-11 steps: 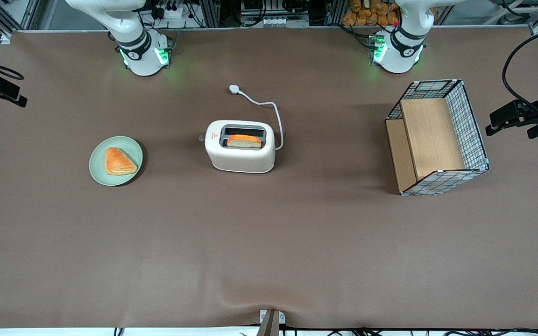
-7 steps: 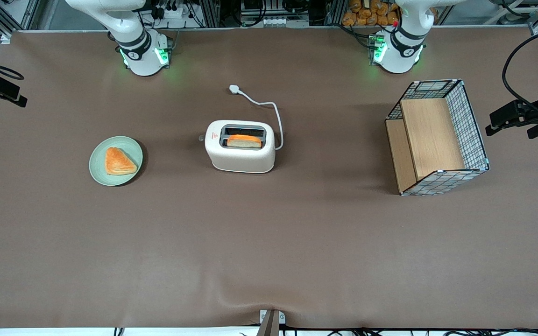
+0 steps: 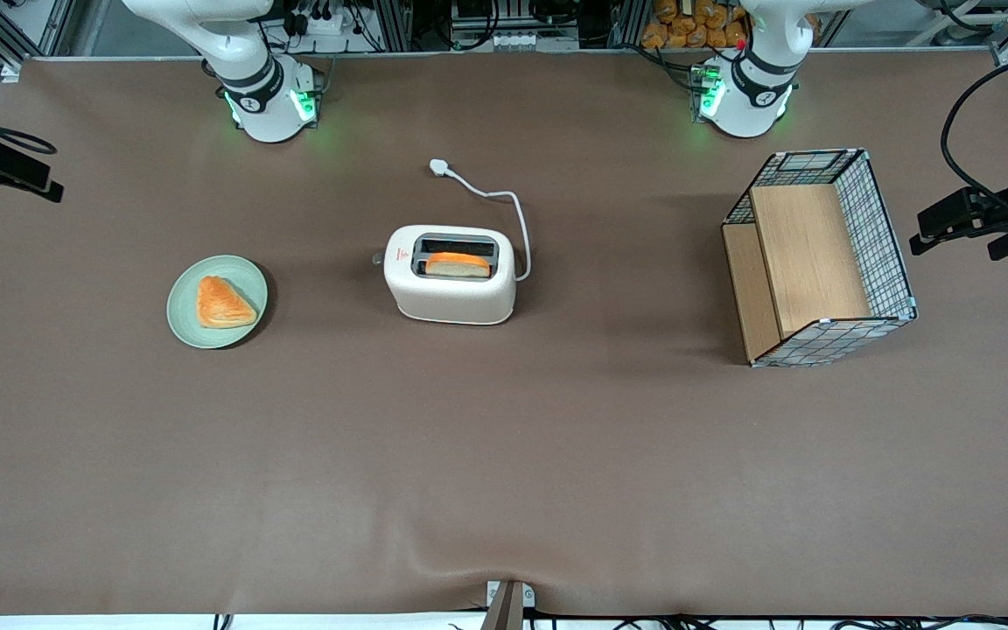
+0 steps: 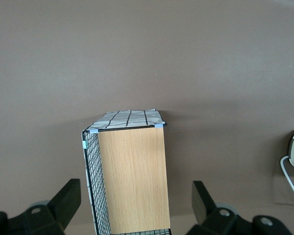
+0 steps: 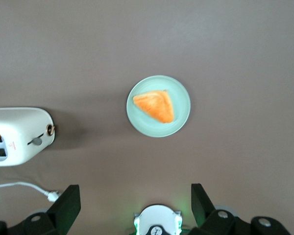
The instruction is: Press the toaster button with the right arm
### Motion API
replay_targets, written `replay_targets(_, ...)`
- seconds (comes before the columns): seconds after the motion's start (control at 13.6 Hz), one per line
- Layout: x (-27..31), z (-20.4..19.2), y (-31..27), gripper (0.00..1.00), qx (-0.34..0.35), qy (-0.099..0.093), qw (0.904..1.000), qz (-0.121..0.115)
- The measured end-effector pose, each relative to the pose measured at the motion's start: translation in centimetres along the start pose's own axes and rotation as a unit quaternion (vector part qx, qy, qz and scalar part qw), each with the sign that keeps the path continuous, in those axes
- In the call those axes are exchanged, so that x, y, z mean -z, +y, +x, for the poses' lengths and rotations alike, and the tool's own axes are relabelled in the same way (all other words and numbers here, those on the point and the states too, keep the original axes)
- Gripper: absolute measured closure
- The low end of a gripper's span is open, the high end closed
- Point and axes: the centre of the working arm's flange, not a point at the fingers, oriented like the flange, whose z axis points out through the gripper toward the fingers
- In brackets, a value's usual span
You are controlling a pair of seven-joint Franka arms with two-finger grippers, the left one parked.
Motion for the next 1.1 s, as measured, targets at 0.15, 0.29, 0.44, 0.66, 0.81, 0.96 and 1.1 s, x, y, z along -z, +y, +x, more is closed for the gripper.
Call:
replay_targets(0.15, -1.4, 0.9, -0.7, 0.00, 0.006, -0.022, 0.9996, 0.017)
replay_targets(0.29, -3.5, 1.8, -2.0, 0.00, 0.020, -0.058, 0.9978, 0.025)
replay_targets(0.44, -6.0, 2.6, -4.5, 0.00, 0.045, -0.100, 0.9935, 0.032)
replay_targets(0.66, -9.8, 3.5, -8.4, 0.00, 0.074, -0.148, 0.9841, 0.065)
replay_targets(0.81, -12.8, 3.9, -10.3, 0.00, 0.084, -0.181, 0.9758, 0.089)
replay_targets(0.96, -15.5, 4.3, -12.5, 0.00, 0.094, -0.194, 0.9715, 0.098)
replay_targets(1.1, -17.7, 4.5, -14.3, 0.00, 0.099, -0.190, 0.9707, 0.108)
